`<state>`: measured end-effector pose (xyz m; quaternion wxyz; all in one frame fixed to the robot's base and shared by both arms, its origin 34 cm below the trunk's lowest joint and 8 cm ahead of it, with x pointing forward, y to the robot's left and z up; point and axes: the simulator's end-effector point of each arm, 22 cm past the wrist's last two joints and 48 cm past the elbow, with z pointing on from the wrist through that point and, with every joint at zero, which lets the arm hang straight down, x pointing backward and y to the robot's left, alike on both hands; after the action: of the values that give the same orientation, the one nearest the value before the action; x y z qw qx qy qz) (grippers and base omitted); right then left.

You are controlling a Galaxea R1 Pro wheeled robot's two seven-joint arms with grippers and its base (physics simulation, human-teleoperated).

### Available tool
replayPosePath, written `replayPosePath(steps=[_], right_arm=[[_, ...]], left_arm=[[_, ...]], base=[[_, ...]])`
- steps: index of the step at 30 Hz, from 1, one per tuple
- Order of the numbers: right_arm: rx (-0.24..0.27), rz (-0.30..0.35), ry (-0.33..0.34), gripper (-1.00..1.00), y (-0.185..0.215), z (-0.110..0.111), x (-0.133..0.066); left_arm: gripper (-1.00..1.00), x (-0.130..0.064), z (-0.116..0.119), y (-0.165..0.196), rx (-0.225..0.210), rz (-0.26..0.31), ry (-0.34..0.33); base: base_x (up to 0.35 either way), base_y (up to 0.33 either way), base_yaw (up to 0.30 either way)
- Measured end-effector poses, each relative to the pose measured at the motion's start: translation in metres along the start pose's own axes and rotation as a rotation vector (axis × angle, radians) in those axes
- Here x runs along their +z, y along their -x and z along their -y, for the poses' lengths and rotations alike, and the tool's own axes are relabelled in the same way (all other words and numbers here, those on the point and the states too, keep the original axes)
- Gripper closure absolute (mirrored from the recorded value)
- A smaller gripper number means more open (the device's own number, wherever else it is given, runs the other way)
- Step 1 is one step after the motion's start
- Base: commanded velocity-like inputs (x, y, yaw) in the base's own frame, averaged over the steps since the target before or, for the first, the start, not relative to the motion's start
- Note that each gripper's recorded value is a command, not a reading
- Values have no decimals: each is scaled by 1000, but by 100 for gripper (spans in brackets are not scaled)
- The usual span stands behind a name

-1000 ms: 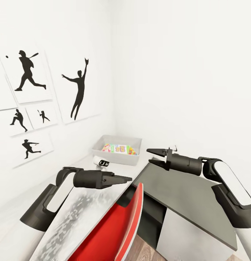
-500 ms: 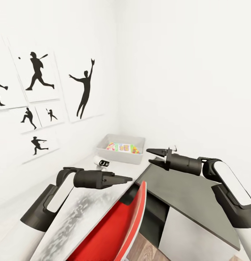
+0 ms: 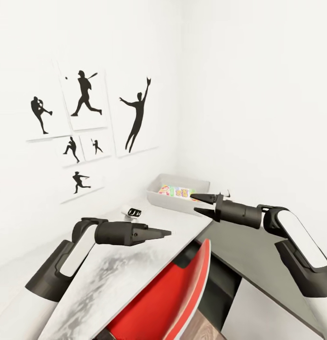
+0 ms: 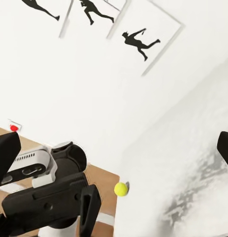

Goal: Put all the toys in the child's room - the three board games (two on the bed and one on the table), the two jigsaw puzzles on the table, and the tennis ball on the table - inside the toy box on the table in the child's room.

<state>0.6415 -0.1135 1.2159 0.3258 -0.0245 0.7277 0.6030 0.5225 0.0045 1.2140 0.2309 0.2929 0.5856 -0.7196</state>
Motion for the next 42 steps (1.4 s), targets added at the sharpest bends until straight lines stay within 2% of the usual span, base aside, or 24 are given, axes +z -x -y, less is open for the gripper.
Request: replayPosePath(steps=[7,18,28,42], right_arm=[[-7,2,-10,-100,1,3,0],[-9,4,-14,-100,1,3,0],[-9,10,-13,-100,3,3,-1],[-8,13,-14,-100,4,4,-2]], left_arm=[[-100,0,0,0,-1,0,0],[-100,0,-1,0,-1,1,0],[-100,-2,0,2,2,7,3],[-100,-1,0,2,1,6,-1]], base=[[-63,21,291],[-183,165,291],[-42,51,291],[-165,214,291]])
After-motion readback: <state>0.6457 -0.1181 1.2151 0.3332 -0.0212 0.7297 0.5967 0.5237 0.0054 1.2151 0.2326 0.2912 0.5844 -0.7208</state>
